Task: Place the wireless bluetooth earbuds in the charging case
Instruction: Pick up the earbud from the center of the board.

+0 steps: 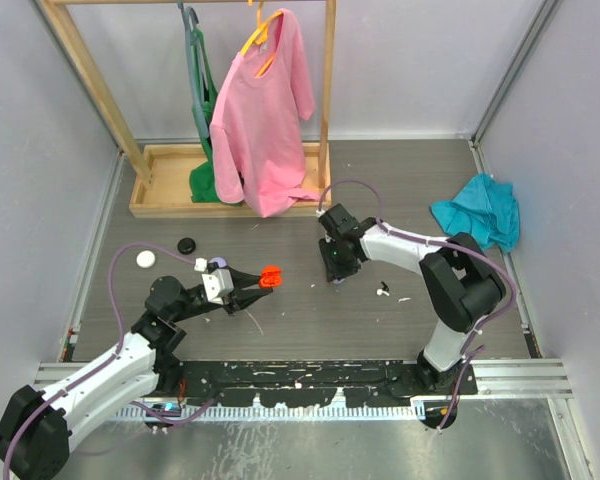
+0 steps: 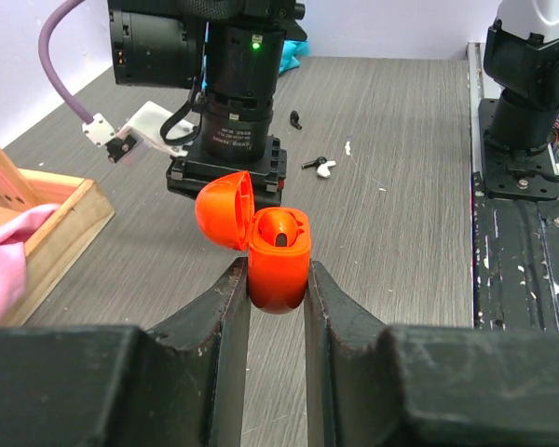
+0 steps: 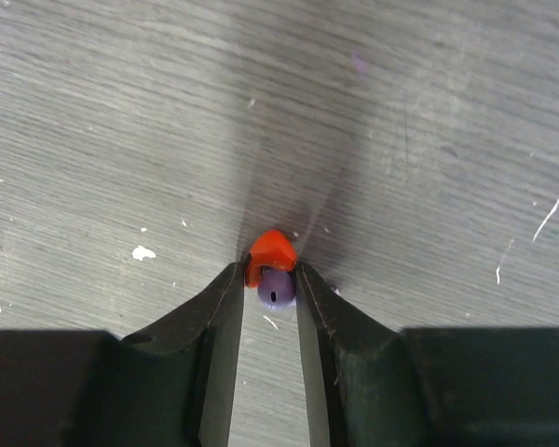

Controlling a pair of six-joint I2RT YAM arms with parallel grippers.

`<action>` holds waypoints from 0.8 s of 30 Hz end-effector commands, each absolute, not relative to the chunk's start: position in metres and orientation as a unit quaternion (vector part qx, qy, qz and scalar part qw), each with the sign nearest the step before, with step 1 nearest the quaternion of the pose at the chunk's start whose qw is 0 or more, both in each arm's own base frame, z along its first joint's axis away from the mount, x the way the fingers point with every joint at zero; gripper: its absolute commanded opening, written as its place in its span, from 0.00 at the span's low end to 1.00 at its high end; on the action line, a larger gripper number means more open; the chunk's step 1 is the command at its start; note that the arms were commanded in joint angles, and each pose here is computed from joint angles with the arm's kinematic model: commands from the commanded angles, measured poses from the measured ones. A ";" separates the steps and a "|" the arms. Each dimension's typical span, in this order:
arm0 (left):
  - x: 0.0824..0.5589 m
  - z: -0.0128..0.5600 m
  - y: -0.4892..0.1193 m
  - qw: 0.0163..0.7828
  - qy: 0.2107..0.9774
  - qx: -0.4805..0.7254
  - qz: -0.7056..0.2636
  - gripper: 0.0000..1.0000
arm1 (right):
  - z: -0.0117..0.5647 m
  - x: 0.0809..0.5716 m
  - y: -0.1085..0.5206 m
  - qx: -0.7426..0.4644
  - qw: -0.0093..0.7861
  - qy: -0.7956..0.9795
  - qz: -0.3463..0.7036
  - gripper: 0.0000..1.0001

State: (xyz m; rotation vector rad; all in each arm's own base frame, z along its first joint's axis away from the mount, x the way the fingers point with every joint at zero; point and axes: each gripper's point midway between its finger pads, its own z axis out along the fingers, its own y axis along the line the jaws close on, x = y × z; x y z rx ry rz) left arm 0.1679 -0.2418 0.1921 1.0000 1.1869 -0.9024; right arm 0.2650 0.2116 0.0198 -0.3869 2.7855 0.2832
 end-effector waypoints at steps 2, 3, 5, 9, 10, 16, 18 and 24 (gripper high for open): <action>0.166 0.221 -0.245 0.649 0.478 0.442 -0.394 0.00 | 0.023 0.279 0.226 -0.156 0.173 0.966 0.109 0.36; 0.166 0.221 -0.245 0.649 0.478 0.442 -0.394 0.00 | 0.023 0.281 0.228 -0.158 0.173 0.966 0.111 0.37; 0.167 0.220 -0.245 0.649 0.478 0.442 -0.394 0.00 | 0.021 0.285 0.229 -0.160 0.172 0.966 0.108 0.37; 0.166 0.220 -0.245 0.648 0.478 0.442 -0.394 0.00 | 0.022 0.292 0.236 -0.173 0.179 0.963 0.106 0.37; 0.166 0.220 -0.245 0.648 0.478 0.442 -0.394 0.00 | 0.022 0.293 0.237 -0.176 0.180 0.962 0.103 0.36; 0.166 0.220 -0.245 0.648 0.478 0.443 -0.394 0.00 | 0.022 0.292 0.246 -0.187 0.175 0.963 0.086 0.33; 0.166 0.220 -0.245 0.647 0.479 0.443 -0.394 0.00 | 0.022 0.288 0.243 -0.188 0.170 0.964 0.078 0.32; 0.167 0.219 -0.246 0.645 0.480 0.443 -0.395 0.00 | 0.025 0.275 0.233 -0.182 0.166 0.967 0.063 0.36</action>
